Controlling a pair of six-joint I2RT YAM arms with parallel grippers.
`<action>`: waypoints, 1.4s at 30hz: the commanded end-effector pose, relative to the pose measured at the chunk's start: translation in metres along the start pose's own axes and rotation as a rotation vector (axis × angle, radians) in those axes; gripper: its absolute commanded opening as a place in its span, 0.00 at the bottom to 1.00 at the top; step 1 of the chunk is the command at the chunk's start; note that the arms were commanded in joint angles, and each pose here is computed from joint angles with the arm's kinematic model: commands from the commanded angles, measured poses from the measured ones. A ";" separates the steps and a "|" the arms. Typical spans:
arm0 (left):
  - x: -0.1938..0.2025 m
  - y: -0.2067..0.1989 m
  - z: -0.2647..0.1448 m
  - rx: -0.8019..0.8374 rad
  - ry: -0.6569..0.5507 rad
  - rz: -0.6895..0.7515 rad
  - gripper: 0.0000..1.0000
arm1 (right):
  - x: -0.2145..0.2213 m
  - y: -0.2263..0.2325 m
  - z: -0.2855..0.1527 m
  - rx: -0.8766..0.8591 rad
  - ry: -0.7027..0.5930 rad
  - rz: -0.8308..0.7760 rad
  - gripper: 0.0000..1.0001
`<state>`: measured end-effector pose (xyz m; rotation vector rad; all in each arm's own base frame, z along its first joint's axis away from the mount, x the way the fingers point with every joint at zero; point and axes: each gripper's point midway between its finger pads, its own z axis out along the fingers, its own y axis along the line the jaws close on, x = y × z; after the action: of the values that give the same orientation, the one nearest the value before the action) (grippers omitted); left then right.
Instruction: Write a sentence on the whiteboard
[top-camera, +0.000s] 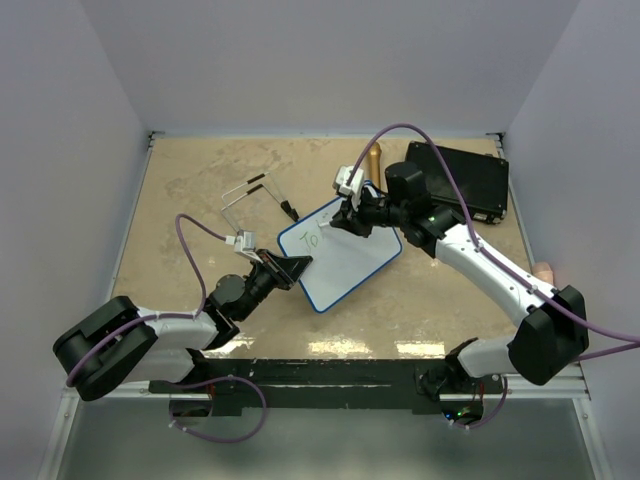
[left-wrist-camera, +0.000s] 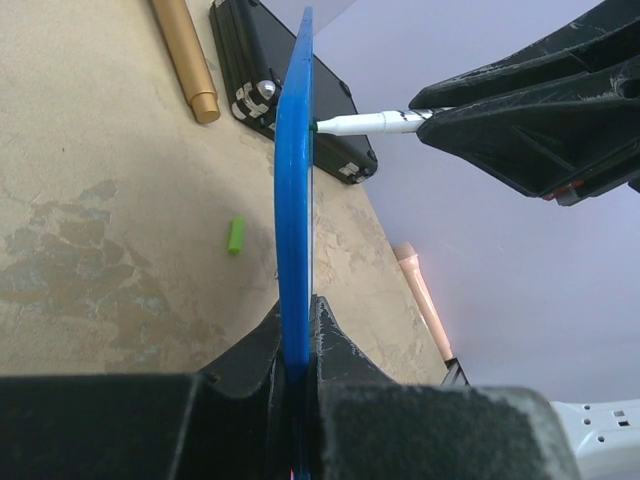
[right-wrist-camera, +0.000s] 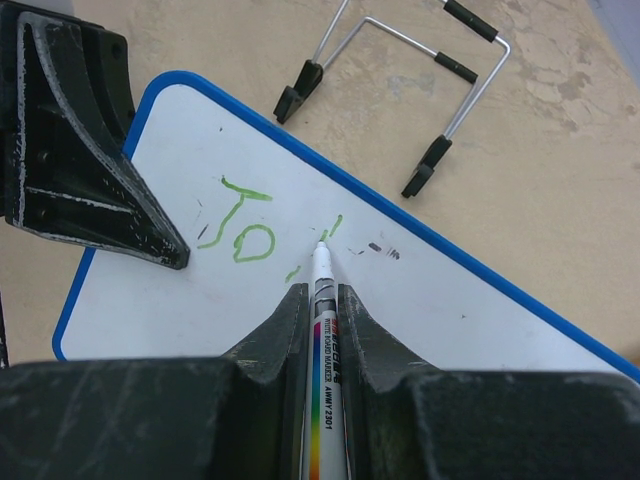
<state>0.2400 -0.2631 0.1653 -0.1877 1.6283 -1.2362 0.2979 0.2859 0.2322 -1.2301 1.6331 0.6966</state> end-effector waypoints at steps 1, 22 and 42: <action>-0.117 -0.132 -0.034 0.531 -0.439 -0.127 0.00 | 0.001 0.007 -0.008 -0.014 0.013 -0.029 0.00; -0.115 -0.130 -0.036 0.531 -0.434 -0.123 0.00 | -0.015 0.009 -0.013 -0.008 -0.041 -0.027 0.00; -0.115 -0.131 -0.036 0.540 -0.435 -0.128 0.00 | -0.011 0.012 0.000 -0.057 -0.043 0.009 0.00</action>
<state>0.2416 -0.2626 0.1606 -0.1926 1.6411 -1.2258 0.2856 0.2825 0.2162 -1.2400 1.6833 0.7344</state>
